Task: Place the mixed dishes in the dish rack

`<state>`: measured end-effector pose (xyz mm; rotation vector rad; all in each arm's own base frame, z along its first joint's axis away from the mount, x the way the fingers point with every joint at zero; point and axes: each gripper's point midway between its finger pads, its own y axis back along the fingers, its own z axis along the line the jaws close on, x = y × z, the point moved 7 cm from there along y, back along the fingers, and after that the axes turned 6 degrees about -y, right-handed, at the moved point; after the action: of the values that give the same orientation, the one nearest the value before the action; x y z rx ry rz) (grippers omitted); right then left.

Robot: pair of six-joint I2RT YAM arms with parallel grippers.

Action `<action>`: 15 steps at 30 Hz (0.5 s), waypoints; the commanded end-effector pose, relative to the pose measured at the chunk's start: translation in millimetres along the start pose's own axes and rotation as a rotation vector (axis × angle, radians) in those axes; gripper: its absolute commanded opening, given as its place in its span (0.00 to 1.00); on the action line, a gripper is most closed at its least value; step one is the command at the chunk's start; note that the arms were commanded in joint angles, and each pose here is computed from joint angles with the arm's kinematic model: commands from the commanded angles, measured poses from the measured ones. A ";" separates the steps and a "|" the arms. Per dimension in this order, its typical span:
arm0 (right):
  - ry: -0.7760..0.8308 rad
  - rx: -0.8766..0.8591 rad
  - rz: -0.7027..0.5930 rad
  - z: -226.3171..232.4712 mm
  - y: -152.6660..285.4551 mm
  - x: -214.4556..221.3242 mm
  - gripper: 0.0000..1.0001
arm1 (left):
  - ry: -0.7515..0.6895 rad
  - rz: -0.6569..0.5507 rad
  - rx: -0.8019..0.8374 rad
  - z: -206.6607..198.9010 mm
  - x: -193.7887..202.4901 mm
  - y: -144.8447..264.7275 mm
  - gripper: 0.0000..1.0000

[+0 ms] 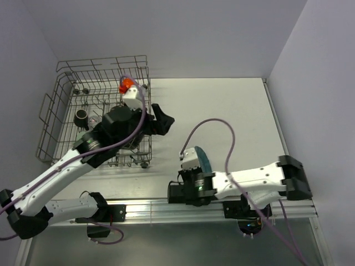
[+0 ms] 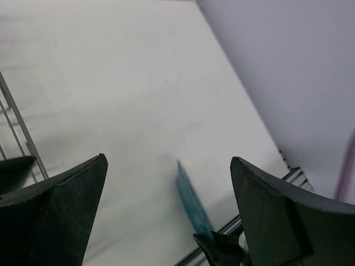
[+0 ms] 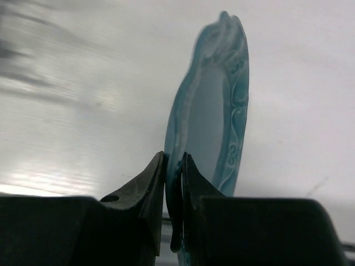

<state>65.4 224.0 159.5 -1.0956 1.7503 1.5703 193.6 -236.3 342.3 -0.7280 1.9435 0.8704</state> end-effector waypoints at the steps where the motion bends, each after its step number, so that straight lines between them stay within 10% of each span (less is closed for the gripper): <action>1: -0.109 -0.197 -0.052 13.2 8.7 -51.7 0.00 | -0.090 -0.073 0.023 -0.5 -29.2 27.1 0.99; 15: -0.193 -0.400 -0.037 -44.0 11.9 -149.1 0.00 | -0.288 -0.183 0.081 -8.1 -100.7 31.0 0.99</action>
<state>132.4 212.6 251.7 -1.0035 1.5192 1.9261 201.5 -211.4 425.7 -0.7063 1.6936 0.7697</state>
